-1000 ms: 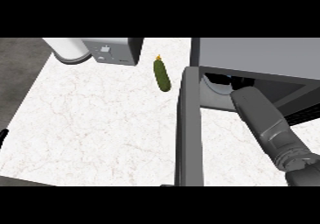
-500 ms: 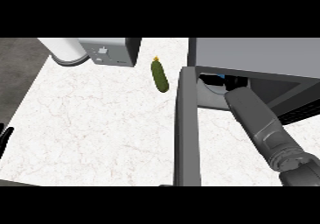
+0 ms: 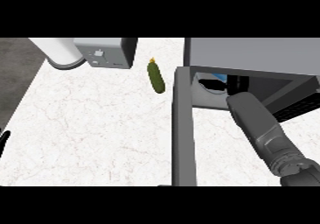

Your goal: Pick up the milk, place it into the microwave and close the microwave

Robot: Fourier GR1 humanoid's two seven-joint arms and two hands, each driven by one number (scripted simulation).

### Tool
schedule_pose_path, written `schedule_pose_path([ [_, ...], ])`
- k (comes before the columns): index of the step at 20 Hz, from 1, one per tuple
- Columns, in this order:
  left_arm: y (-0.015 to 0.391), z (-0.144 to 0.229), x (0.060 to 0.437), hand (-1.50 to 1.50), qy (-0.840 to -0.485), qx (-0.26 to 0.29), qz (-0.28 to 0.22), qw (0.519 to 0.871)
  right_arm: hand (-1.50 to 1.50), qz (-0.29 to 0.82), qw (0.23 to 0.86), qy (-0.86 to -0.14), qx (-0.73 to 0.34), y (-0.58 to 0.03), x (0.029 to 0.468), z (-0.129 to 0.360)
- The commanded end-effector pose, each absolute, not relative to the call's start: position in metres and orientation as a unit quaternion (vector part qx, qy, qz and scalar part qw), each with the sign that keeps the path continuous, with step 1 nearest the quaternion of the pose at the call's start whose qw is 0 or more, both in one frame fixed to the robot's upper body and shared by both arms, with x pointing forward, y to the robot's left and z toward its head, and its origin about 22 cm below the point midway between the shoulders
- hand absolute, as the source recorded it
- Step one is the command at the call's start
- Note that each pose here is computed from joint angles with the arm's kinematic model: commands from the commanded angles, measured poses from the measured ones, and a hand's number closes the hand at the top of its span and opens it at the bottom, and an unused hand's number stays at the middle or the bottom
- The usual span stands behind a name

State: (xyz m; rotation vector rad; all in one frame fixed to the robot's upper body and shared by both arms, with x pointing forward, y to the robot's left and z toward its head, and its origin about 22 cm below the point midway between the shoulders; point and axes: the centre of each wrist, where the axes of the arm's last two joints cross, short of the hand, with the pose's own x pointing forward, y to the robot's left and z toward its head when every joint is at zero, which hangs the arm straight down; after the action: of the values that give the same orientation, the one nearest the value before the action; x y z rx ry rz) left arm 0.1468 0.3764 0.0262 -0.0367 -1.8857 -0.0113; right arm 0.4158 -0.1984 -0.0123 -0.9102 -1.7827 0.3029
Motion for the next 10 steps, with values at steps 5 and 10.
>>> schedule_pose_path([
  [5,0.379,0.038,0.139,-1.5,-0.81,-0.003,-0.004,0.587,-1.5,0.113,0.539,-0.772,-0.318,-0.204,0.404,-0.03],
  [10,0.356,0.017,0.128,-1.5,-0.802,-0.011,-0.003,0.597,-1.5,0.097,0.55,-0.791,-0.248,-0.212,0.4,-0.035],
])
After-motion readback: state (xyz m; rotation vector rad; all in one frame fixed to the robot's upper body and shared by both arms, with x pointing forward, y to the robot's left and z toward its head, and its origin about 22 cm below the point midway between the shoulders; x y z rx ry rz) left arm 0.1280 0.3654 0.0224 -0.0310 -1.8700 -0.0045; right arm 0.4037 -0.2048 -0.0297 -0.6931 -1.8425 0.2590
